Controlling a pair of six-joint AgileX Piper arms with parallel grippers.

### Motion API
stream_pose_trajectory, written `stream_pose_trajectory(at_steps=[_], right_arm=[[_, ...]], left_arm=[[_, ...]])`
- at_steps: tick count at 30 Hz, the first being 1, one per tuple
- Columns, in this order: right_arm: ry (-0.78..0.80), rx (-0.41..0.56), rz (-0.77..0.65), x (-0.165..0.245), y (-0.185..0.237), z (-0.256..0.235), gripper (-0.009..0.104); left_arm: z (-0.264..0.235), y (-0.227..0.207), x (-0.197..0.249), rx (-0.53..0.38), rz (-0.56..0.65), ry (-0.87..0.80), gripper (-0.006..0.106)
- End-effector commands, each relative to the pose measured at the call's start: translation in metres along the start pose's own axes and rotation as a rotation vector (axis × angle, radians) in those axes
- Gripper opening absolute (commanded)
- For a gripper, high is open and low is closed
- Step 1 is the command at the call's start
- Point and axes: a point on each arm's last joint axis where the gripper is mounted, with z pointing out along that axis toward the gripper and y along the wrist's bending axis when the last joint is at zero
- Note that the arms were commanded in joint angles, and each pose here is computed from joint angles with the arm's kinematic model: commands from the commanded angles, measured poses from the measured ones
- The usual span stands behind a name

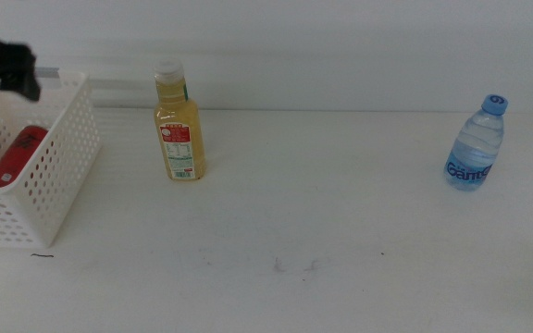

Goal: Use arms to grab the bottles and put them into the dustbin to the left of the table.

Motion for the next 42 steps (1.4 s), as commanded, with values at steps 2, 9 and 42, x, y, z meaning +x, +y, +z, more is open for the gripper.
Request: stream_pose_trajectory(at_steps=[2,9,42], right_arm=[[-0.002,0.009,-0.016,0.001,-0.001,0.0,0.091],[-0.002,0.009,-0.016,0.001,-0.001,0.0,0.091],[-0.002,0.009,-0.016,0.001,-0.001,0.0,0.091]], left_arm=[[-0.042,-0.037,0.022,0.036,-0.045,-0.209,0.094],[-0.068,-0.088,0.092,0.058,-0.041,-0.348,0.094],[0.146,-0.15,0.149,0.128,0.16,-0.801,0.094]])
